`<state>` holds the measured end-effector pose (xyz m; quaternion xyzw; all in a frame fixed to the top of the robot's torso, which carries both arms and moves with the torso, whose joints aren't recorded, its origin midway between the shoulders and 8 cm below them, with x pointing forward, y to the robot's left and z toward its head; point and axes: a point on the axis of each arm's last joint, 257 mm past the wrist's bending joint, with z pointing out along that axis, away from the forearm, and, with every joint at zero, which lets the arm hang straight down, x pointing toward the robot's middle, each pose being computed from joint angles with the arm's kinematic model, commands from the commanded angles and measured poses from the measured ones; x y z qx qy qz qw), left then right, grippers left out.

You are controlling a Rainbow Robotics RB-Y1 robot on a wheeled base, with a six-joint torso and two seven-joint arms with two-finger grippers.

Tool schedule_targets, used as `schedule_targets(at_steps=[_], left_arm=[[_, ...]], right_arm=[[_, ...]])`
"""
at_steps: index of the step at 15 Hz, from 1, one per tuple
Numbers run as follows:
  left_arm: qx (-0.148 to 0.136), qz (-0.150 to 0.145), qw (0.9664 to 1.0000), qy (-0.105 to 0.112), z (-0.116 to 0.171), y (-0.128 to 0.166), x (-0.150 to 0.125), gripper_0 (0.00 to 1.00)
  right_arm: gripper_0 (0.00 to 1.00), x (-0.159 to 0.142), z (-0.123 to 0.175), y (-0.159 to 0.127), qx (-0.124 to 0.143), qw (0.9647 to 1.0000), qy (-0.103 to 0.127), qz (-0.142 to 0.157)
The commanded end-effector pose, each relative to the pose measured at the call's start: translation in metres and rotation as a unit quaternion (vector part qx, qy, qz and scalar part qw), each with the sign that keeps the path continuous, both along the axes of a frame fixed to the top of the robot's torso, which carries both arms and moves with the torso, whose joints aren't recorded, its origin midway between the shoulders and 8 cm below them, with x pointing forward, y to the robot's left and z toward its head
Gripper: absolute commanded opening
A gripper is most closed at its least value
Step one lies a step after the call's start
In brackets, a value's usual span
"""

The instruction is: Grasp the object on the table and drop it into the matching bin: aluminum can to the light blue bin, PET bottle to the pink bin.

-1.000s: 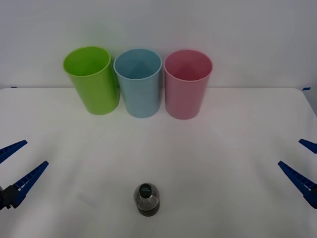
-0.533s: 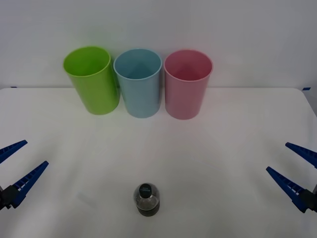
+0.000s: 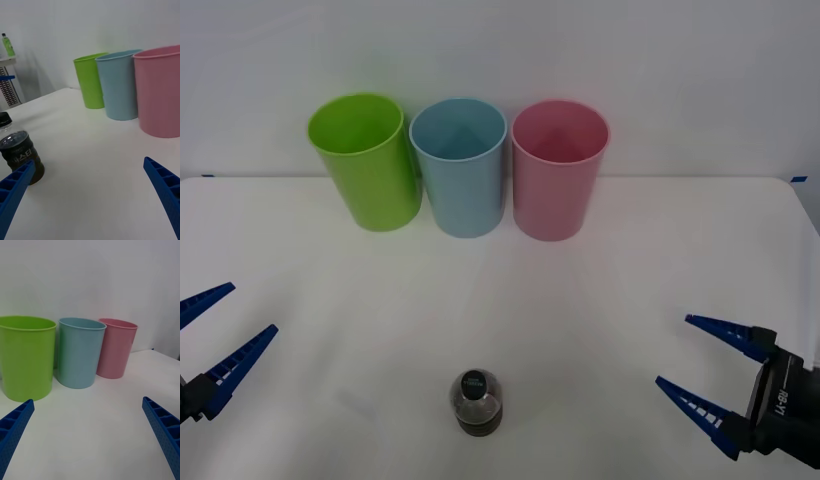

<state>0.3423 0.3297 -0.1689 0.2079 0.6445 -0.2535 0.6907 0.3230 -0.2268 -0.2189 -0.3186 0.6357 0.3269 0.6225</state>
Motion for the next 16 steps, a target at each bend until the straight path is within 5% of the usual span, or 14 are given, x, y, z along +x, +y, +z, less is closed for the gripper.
schedule_targets(at_steps=[1,9,13,16], left_arm=[[0.000,0.000,1.0000,0.000,0.000,0.000,0.000,1.00],[0.000,0.000,1.0000,0.000,0.000,0.000,0.000,1.00],[0.000,0.000,1.0000,0.000,0.000,0.000,0.000,1.00],[0.000,0.000,1.0000,0.000,0.000,0.000,0.000,1.00]], right_arm=[[1.00,-0.007,-0.015,0.033,-0.016,0.9989,0.003,0.043],[1.00,-0.028,-0.045,0.120,-0.044,0.9892,-0.009,0.140],[1.00,-0.027,-0.057,0.146,-0.075,0.9856,-0.055,0.141],[1.00,-0.025,-0.068,0.163,-0.085,0.9859,-0.058,0.132]])
